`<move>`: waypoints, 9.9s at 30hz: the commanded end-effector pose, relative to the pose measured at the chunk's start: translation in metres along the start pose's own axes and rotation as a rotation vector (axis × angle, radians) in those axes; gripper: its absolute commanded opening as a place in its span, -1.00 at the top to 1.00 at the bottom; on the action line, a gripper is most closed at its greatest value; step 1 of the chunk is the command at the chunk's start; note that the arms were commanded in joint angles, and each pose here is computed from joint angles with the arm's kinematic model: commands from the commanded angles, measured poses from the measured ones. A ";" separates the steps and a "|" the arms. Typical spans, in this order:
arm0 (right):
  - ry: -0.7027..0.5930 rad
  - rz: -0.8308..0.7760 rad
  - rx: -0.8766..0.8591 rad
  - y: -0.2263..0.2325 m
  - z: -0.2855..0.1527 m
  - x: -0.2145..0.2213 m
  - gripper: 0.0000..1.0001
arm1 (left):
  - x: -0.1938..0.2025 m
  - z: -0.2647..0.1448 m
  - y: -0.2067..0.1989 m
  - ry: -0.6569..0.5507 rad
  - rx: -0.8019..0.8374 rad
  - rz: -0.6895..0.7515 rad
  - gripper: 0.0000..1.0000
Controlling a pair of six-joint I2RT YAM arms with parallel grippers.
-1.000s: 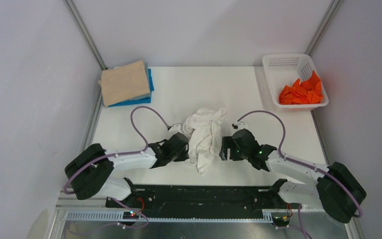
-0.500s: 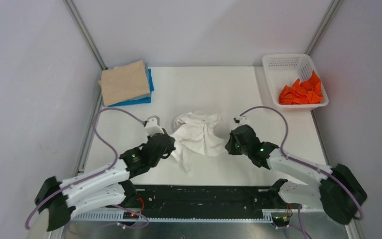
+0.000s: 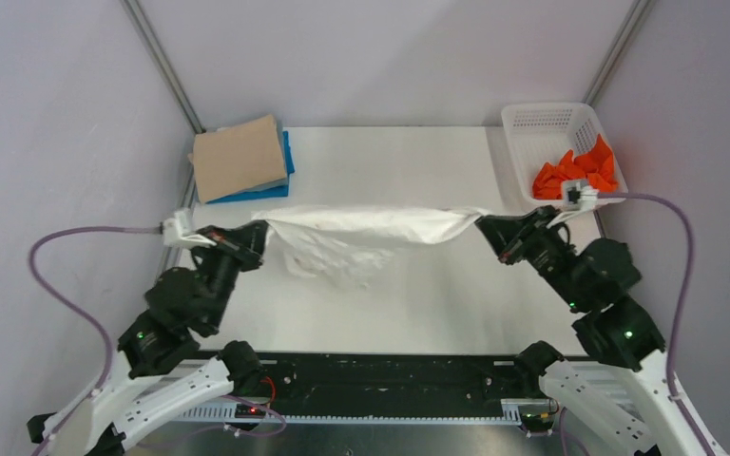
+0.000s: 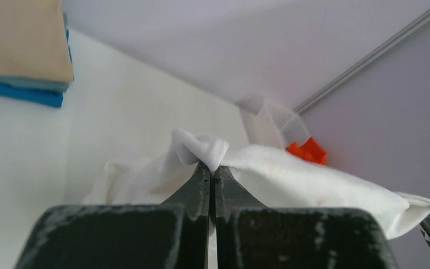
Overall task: Fold and stack the t-shirts
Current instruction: Flatten out the tshirt, then grab the side of the flattened tshirt closest away from the robot with both arms
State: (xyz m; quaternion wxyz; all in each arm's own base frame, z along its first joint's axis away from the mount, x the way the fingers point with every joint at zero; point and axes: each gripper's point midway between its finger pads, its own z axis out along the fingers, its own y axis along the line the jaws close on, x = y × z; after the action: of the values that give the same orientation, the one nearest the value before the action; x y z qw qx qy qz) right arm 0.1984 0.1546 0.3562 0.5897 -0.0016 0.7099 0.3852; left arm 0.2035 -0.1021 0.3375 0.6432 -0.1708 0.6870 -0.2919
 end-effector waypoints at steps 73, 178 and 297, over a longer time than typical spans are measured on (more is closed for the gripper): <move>0.616 0.121 0.615 -0.132 -0.003 0.218 -0.99 | 0.234 0.155 -0.019 0.732 -0.055 0.599 -0.99; 0.742 0.275 0.918 -0.256 0.021 0.228 -0.99 | 0.249 0.212 0.147 0.906 -0.434 0.298 -0.99; 0.295 0.419 1.052 -0.245 -0.075 0.163 -0.99 | 0.267 -0.153 0.172 1.170 -0.708 0.354 -0.15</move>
State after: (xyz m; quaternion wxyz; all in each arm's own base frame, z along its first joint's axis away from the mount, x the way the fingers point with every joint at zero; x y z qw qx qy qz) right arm 0.1966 0.0251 0.0845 0.3093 0.3448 0.8803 0.1024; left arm 0.0568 -0.1077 0.0234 0.1276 -0.0627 0.9898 0.0133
